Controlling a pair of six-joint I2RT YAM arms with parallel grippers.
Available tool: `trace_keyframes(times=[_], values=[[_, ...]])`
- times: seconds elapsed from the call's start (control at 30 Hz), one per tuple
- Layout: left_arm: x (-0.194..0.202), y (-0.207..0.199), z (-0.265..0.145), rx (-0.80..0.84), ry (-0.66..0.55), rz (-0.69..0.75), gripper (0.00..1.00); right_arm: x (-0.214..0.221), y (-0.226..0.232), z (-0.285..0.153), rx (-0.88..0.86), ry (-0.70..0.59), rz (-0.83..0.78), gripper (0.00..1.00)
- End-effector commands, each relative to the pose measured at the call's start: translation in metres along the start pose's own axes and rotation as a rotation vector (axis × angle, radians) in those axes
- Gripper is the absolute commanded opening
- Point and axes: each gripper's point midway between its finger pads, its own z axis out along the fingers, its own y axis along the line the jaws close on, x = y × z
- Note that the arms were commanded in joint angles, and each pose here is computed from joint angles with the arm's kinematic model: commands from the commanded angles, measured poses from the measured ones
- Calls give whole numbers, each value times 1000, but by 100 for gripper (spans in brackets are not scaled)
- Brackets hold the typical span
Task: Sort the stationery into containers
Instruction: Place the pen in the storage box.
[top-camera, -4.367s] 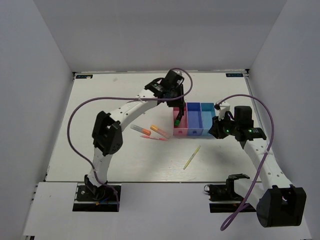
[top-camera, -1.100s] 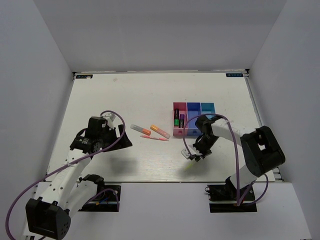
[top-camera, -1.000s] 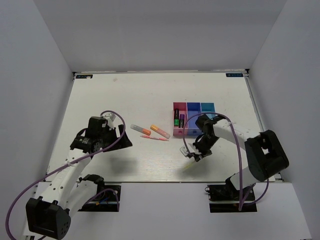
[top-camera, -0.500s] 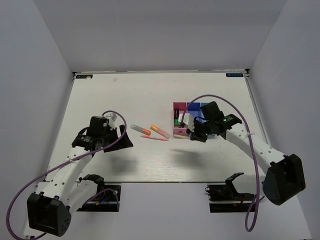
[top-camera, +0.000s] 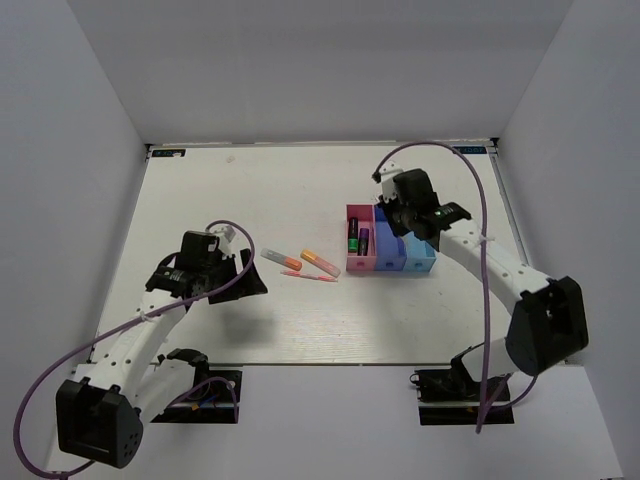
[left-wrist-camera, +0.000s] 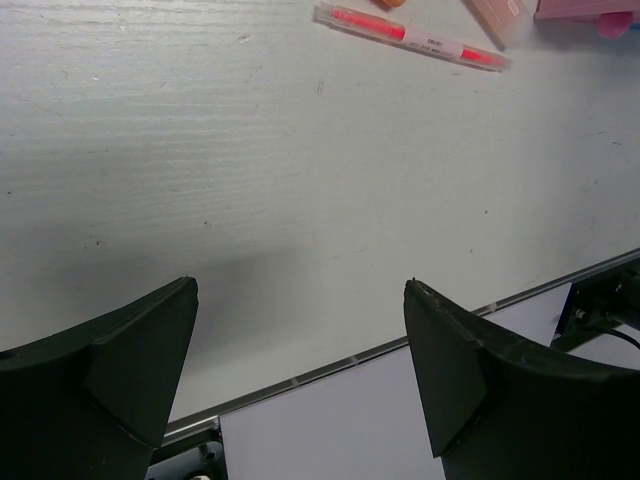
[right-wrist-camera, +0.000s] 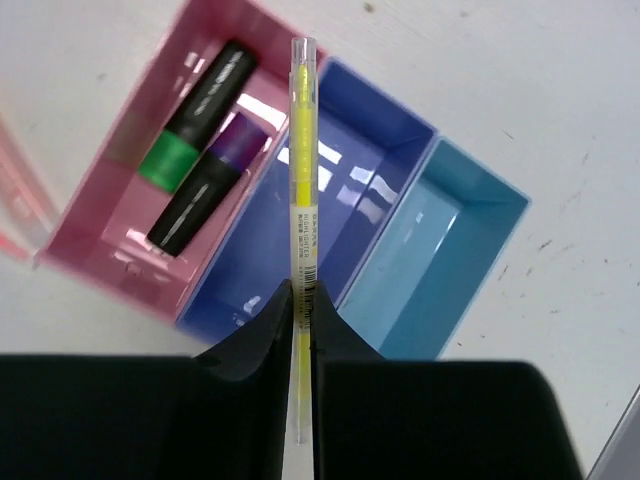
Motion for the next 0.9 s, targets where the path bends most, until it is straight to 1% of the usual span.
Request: trace_keyframes(times=[0.0, 0.07, 0.17, 0.27, 0.3, 0.33, 0.37, 0.4, 0.43, 0.47, 0.5, 0.57, 0.63, 0.73, 0.77, 0.87], values=[[1, -2, 2, 23, 8, 5, 94, -13, -21, 10, 140, 1, 184, 0], [1, -3, 2, 25, 8, 0, 94, -19, -20, 14, 135, 9, 224, 0], [2, -3, 3, 29, 7, 0, 94, -16, -18, 23, 138, 68, 275, 0], [3, -6, 5, 48, 14, -19, 94, -7, -18, 32, 141, 102, 276, 4], [1, -8, 6, 57, 7, -20, 93, -5, -17, 33, 136, 107, 275, 6], [1, -8, 9, 62, 10, -28, 93, -2, -16, 36, 128, 117, 276, 14], [1, -9, 12, 63, 14, -48, 91, -3, -15, 36, 124, 118, 277, 18], [-2, -11, 13, 70, 10, -71, 90, 0, -15, 37, 117, 126, 275, 20], [-5, -14, 13, 78, 6, -80, 88, 2, -14, 41, 114, 138, 274, 20], [-6, -16, 19, 72, 24, -119, 83, 3, -14, 42, 108, 146, 278, 22], [-9, -18, 19, 78, 19, -122, 79, 6, -12, 44, 105, 158, 275, 22], [-12, -27, 23, 77, 30, -135, 73, 11, -12, 49, 97, 178, 278, 26], [-20, -33, 24, 69, 11, -133, 71, 12, -12, 49, 94, 180, 285, 28], [-23, -41, 31, 40, 9, -131, 62, 13, -13, 50, 87, 185, 291, 32], [-25, -46, 33, 33, 6, -121, 55, 12, -11, 49, 77, 182, 291, 32], [-28, -50, 40, 13, -3, -173, 48, 12, -11, 46, 68, 179, 296, 33]])
